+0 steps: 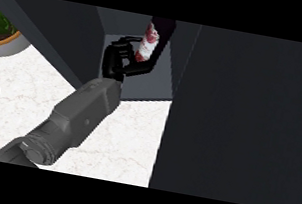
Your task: Pick up the wine, place it into the cabinet and close the cabinet
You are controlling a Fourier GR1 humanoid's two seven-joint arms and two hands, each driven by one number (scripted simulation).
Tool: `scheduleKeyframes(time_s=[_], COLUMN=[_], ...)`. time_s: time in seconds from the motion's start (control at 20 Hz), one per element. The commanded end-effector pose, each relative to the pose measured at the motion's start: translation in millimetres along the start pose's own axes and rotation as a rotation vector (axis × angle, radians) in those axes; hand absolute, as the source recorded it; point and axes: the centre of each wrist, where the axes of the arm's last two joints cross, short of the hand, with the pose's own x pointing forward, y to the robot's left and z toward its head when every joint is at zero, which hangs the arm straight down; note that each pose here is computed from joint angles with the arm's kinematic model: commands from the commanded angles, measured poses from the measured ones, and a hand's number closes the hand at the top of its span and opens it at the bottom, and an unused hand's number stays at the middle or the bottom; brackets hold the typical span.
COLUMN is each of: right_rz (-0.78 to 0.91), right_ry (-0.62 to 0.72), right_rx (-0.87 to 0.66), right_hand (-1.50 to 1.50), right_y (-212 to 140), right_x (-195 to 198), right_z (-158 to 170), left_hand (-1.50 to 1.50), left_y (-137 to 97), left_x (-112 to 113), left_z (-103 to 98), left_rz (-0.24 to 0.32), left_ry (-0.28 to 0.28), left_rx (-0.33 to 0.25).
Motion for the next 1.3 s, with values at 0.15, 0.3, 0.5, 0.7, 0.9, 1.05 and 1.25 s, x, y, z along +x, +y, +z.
scheduleKeyframes(time_s=[0.15, 0.3, 0.5, 0.7, 0.9, 1.05, 1.25], right_rz=[0.008, 0.008, 0.024, 0.004, 0.017, 0.013, 0.016], right_ry=[-0.012, -0.003, -0.004, -0.004, -0.013, 0.003, -0.029], right_rx=[-0.004, -0.012, 0.014, -0.028, -0.023, -0.013, 0.001], right_hand=[-1.50, -1.50, -1.50, -1.50, -1.50, -1.50, -1.50], right_y=[-3, -3, -7, -12, -9, -9, -6], right_x=[3, 1, 0, -8, -7, -8, -1], right_z=[3, 5, 12, 8, 6, 7, 11], left_hand=[1.50, 1.50, 1.50, 1.50, 1.50, 1.50, 1.50], left_y=[-19, -26, -24, -26, -11, -4, 24], left_x=[26, 37, 36, 39, 29, 41, 41], left_z=[-13, -17, -18, -20, -20, -32, -43], left_rz=[-0.009, 0.001, 0.016, 0.010, -0.104, -0.280, -0.356], left_ry=[-0.013, 0.010, 0.062, 0.062, 0.017, -0.076, -0.087], left_rx=[0.007, 0.009, 0.024, 0.014, 0.021, 0.059, 0.110])
